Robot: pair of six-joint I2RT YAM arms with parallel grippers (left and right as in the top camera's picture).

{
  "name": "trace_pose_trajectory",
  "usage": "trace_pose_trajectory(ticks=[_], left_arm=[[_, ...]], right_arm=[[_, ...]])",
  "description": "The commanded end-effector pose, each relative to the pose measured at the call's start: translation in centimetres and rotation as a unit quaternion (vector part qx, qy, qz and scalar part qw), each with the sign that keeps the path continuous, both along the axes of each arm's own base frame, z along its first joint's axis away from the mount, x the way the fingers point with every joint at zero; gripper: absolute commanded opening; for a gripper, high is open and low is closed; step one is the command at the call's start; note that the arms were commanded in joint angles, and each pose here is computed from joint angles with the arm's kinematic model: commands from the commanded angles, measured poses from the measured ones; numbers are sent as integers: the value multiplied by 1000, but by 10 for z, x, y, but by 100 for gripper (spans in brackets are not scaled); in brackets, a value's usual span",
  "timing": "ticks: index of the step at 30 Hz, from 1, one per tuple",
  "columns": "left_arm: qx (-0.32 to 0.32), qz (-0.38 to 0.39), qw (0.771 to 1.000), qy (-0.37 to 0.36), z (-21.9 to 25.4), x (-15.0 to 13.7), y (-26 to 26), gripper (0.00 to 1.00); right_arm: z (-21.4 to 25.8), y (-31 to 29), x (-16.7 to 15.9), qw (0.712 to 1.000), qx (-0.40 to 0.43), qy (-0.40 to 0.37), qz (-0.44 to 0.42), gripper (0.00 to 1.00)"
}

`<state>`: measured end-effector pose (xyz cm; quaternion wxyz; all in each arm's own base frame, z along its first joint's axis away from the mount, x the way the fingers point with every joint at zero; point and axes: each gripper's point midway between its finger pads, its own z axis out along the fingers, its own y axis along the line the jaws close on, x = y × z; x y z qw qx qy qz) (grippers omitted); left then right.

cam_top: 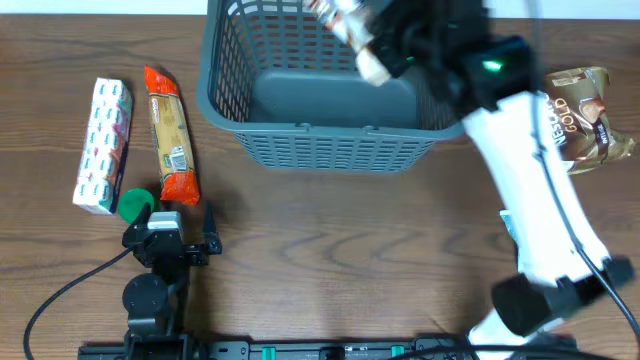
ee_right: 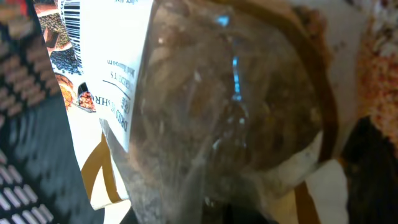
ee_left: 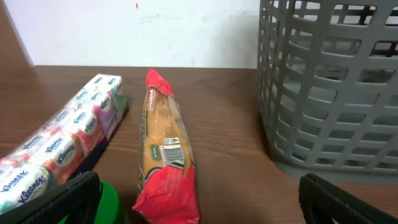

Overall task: Pack container
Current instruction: 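Lift the pouch with the right gripper and lower it into the basket, then release the pouch and move the right gripper to the blue wipes packet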

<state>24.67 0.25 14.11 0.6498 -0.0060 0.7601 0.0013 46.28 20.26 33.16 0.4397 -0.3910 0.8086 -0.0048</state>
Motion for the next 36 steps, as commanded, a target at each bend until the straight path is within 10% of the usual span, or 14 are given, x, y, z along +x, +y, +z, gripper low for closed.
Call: trace_pose_trajectory(ticks=[1, 19, 20, 22, 23, 36], left_arm=[[6, -6, 1000, 25, -16, -2, -2, 99], [6, -6, 1000, 25, -16, -2, -2, 99], [6, -6, 1000, 25, -16, -2, -2, 99], [6, -6, 1000, 25, -16, -2, -2, 99], [6, -6, 1000, 25, -16, -2, -2, 99], [6, -6, 1000, 25, -16, -2, -2, 98]], right_arm=[[-45, 22, 3, 998, -40, 43, 38, 1], [-153, 30, -8, 976, -77, 196, 47, 4], [-153, 30, -8, 976, -76, 197, 47, 20], [-153, 30, -9, 976, -75, 199, 44, 92], [-153, 30, -8, 976, -72, 200, 40, 99], [-53, 10, 3, 988, 13, 121, -92, 99]])
